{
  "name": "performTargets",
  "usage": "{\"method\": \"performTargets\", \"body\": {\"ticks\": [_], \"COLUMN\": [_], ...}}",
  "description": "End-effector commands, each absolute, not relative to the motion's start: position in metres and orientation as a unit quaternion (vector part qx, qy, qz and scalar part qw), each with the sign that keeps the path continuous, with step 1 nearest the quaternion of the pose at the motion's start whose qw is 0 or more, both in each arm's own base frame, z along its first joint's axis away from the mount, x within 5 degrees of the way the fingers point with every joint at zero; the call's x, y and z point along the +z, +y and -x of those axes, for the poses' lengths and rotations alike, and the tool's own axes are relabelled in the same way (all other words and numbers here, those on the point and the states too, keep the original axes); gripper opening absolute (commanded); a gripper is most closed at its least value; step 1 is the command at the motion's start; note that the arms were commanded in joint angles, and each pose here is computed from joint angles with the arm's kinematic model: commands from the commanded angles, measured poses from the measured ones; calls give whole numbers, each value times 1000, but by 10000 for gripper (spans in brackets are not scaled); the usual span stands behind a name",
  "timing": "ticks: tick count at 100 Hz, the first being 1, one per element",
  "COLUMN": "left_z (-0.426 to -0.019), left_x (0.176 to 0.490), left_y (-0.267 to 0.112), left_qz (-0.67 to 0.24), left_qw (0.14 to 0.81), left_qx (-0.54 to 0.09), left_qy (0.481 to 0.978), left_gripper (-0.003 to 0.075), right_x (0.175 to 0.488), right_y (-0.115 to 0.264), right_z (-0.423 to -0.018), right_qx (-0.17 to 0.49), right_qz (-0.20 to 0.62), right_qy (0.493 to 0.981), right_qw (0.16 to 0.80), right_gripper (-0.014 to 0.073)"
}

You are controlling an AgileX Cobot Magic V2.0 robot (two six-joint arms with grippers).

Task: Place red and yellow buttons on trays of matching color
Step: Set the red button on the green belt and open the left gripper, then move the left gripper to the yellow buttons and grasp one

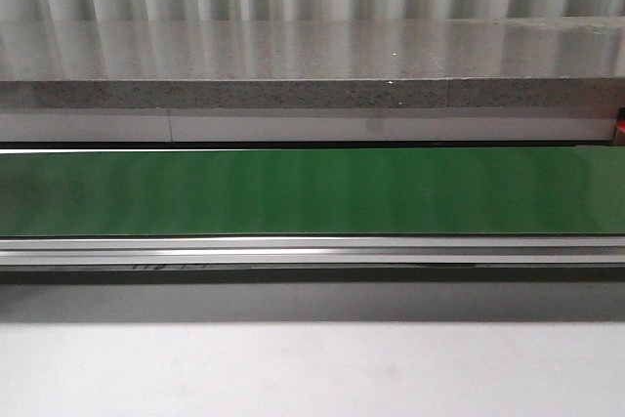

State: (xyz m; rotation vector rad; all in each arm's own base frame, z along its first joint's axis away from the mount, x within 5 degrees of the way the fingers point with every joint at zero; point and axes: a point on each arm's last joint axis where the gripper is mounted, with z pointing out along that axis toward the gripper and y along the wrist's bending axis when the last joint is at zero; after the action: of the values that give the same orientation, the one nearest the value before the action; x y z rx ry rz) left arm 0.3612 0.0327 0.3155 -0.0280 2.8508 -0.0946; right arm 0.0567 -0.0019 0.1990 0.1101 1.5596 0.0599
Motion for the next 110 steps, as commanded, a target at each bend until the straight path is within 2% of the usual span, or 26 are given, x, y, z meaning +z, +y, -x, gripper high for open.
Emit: {"method": "performTargets", "body": {"ticks": [1,14,32,73,110], "left_z": [-358,-359,-353,-359,-364], "left_x": [356,370,366,312,277], "left_y": [35,53,89,153,178], "left_qz": [23,64,136,213,240], "left_qw": [207,239,223,135,93], "left_qx": [-19,3,6,6,0], "left_qy": [978,969,965,968,966], "left_gripper": [503,503,503,502,502], "right_x": [206,206,206,206,206], "right_y": [-2,-2,-2,-2,-2], "right_z": [-55,-55,-55,-55,-55], "right_qx": [22,22,22,22,22], "right_qz": [-46,-46,-46,-46,-46], "right_qy": [672,672,672,672,672], "right_qw": [738,738,738,738,738], "right_gripper": [-66,-66,-66,-66,-66]}}
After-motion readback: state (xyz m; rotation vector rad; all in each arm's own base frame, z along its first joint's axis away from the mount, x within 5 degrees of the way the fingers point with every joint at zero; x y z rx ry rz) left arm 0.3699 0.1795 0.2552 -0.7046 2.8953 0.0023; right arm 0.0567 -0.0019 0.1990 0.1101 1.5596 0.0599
